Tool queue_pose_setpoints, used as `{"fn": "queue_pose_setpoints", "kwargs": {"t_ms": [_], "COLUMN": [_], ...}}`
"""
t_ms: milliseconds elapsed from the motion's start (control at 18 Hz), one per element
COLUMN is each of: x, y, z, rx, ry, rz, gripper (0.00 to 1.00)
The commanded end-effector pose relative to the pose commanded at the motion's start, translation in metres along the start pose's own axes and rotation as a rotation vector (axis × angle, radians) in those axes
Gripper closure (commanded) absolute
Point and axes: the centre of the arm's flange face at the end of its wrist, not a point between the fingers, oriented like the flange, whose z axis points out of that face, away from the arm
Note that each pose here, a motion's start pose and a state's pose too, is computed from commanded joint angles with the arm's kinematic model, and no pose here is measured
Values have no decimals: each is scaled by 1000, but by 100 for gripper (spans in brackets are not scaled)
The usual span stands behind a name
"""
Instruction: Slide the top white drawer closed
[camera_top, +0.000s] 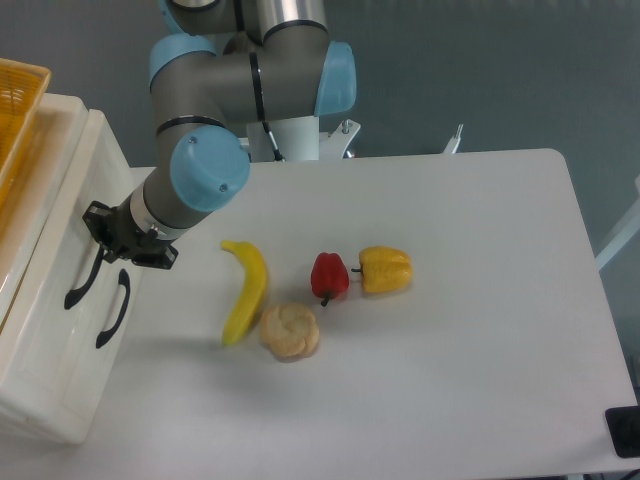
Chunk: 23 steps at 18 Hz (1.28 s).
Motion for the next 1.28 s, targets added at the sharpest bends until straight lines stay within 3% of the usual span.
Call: {"fn": "queue_pose_setpoints", "kwargs": {"t_ms": [444,611,1056,1278], "x": [7,-4,-80,-129], "y": [-1,2,22,35], "z": [4,-3,-83,-130], "rx": [-6,-15,32,134], "ry": [-3,-40,-199,-303], "rz": [15,13,-96,-124], "gripper": [100,99,76,64]}}
